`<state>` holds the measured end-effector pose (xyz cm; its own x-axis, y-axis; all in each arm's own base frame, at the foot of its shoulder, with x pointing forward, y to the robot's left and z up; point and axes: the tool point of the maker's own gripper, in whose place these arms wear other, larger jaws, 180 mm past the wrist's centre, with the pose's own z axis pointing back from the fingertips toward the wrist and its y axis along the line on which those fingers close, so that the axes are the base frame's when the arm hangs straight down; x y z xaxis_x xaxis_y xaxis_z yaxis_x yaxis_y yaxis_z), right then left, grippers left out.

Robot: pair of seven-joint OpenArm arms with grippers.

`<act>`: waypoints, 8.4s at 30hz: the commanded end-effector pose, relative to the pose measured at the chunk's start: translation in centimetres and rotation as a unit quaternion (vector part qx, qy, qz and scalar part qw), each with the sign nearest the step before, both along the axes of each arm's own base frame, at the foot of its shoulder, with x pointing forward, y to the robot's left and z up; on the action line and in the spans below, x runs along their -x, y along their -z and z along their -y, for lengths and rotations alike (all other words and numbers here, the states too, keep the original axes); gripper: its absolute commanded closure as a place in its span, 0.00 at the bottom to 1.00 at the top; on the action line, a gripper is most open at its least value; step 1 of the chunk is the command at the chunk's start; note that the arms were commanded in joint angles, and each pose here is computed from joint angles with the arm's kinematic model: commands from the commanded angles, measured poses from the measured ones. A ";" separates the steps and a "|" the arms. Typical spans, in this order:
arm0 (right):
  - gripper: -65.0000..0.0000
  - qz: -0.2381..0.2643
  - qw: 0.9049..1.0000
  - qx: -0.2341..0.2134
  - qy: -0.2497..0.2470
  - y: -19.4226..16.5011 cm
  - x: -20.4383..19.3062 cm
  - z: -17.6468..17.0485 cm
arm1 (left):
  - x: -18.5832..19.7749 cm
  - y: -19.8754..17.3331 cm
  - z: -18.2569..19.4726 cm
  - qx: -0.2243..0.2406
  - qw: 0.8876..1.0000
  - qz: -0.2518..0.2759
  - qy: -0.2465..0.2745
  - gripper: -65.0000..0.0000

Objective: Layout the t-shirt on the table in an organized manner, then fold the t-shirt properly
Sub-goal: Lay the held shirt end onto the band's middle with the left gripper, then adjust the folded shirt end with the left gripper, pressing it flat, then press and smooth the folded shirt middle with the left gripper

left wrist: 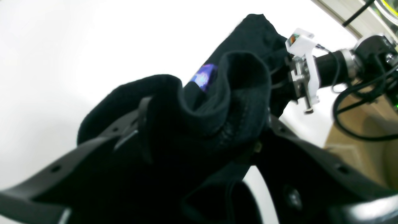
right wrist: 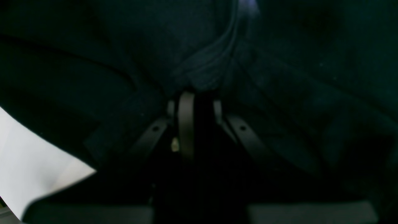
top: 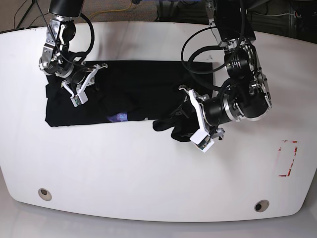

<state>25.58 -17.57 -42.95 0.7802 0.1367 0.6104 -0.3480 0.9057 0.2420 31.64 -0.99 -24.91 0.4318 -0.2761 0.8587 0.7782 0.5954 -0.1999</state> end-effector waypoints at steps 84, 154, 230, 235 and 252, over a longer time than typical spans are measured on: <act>0.92 -0.030 1.000 0.007 -0.007 1.1 1.1 -0.7 | 5.0 3.9 6.1 -0.167 0.982 0.025 0.087 0.09; 0.92 -0.029 1.000 0.006 -0.007 1.1 1.0 -0.8 | -1.9 6.2 4.1 -0.088 0.993 -0.081 -0.001 0.18; 0.92 -0.028 1.000 -0.012 -0.006 1.1 1.0 -2.0 | -2.2 10.3 7.9 -0.175 0.982 -0.062 0.035 0.41; 0.92 -0.028 1.000 -0.012 -0.006 1.1 1.0 -2.0 | -1.5 10.9 8.0 -0.176 0.981 -0.071 0.038 0.41; 0.92 -0.025 1.000 -0.010 -0.006 1.0 0.7 -2.0 | -0.5 14.1 7.7 -0.192 0.973 -0.119 0.044 0.47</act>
<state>25.83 -16.53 -42.99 0.7810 0.1005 0.6164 -0.3283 0.9057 0.2682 31.09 -7.72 -40.79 0.5966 -0.6171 0.5131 0.7761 0.6063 -0.1734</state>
